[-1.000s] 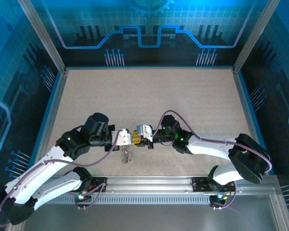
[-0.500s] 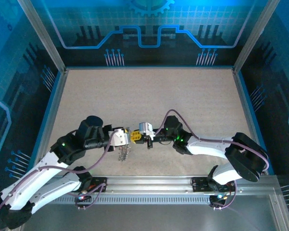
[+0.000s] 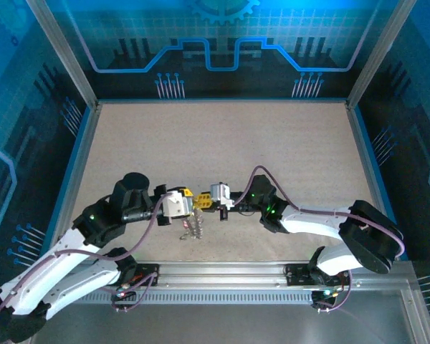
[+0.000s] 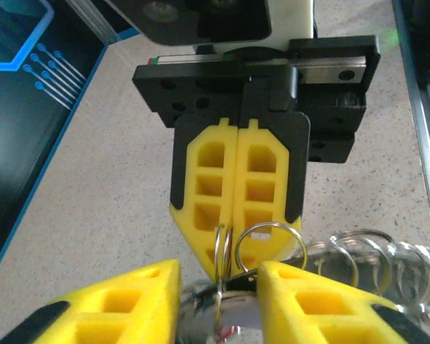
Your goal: Put the keys on the keyring
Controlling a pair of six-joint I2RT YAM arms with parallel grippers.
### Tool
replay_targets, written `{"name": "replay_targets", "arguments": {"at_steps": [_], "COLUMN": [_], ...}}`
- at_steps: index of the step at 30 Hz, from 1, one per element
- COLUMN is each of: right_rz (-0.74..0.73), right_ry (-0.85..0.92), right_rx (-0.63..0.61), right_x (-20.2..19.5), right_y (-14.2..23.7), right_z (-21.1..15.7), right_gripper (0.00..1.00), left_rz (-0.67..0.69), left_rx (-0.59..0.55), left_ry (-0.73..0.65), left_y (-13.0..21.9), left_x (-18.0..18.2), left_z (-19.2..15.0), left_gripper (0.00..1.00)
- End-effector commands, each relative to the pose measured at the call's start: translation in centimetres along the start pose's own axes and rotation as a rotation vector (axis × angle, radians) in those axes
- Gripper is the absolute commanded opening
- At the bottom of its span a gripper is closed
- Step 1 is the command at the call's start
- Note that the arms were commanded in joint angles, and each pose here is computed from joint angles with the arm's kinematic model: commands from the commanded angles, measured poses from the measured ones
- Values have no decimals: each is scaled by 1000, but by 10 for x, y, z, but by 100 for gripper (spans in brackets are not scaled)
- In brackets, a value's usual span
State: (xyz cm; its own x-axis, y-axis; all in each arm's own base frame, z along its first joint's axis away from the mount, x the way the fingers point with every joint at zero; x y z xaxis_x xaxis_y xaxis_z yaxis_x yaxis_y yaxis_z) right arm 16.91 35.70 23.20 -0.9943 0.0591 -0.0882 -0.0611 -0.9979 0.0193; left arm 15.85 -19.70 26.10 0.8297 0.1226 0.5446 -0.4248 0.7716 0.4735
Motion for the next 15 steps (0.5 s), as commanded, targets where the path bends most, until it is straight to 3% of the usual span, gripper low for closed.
{"name": "replay_targets", "arguments": {"at_steps": [1, 5, 10, 15], "right_rz": [-1, 5, -2, -14], "right_ry": [89, 96, 104, 103], "right_rx": [-63, -55, -60, -55], "right_x": [8, 12, 12, 10], "right_y": [0, 1, 3, 4], "right_z": [23, 23, 27, 25], "right_gripper": [0, 0, 0, 0], "left_rz": [-52, -54, -43, -31], "left_rx": [-35, -24, -2, 8], "left_ry": [11, -9, -11, -13], "left_y": [2, 0, 4, 8], "left_x": [-2, -2, -2, -3], "left_z": [13, 10, 7, 5], "left_gripper": [27, 17, 15, 1]}}
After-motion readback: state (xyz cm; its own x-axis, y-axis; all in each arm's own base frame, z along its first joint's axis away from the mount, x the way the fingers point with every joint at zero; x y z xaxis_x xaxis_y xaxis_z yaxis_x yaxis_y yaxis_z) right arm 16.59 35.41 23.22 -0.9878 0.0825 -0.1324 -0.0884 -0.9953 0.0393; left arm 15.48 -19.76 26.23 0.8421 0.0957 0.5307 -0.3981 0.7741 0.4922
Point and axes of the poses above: each hand's point on the last joint's axis, 136 mm out from that joint toward the fingers, its own y axis back along the fingers, its own x axis along the line the jaws close on, z = x × y, the point moved 2 cm from there along y, back along the fingers, and after that the axes turned 10 degrees about -y, right-handed, at the moved point
